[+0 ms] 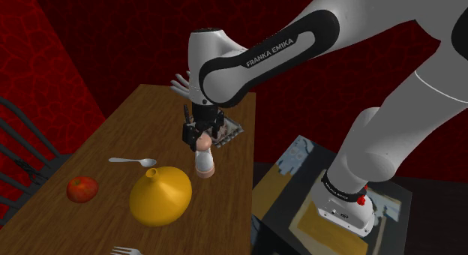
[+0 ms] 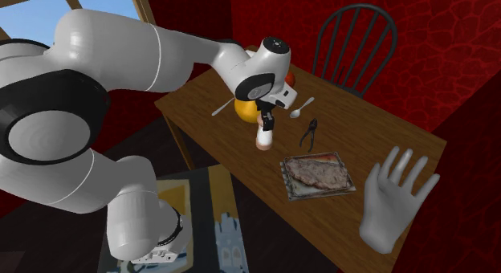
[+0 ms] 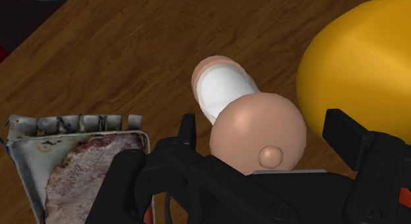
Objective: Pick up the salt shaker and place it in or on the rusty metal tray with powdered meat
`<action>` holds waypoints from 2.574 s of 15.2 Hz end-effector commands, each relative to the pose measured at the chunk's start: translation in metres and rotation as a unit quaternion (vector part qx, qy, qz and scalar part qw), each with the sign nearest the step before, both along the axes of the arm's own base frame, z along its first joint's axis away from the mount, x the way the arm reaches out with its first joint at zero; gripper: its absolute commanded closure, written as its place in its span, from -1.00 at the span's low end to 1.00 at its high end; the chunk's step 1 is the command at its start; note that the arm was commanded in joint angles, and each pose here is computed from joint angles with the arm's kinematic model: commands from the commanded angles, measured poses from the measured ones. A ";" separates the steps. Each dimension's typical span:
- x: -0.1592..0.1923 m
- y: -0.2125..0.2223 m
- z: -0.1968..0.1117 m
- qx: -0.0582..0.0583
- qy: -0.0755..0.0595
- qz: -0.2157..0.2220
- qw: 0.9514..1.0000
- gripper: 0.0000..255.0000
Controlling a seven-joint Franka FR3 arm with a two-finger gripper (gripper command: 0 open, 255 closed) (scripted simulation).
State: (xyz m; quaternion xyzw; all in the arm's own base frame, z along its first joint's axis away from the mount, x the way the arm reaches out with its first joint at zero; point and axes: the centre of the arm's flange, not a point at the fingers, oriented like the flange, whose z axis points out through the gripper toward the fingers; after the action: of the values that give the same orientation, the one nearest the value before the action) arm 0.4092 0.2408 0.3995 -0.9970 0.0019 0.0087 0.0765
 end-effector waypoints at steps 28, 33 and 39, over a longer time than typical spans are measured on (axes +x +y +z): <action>0.000 0.001 0.055 0.000 0.000 0.000 1.000 1.00; 0.000 0.001 0.082 0.000 0.000 0.000 1.000 1.00; 0.000 0.001 0.114 0.000 0.000 0.000 1.000 1.00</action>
State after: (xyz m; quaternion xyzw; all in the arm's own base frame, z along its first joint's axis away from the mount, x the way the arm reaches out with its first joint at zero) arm 0.4092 0.2408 0.5080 -0.9970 0.0019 0.0083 0.0767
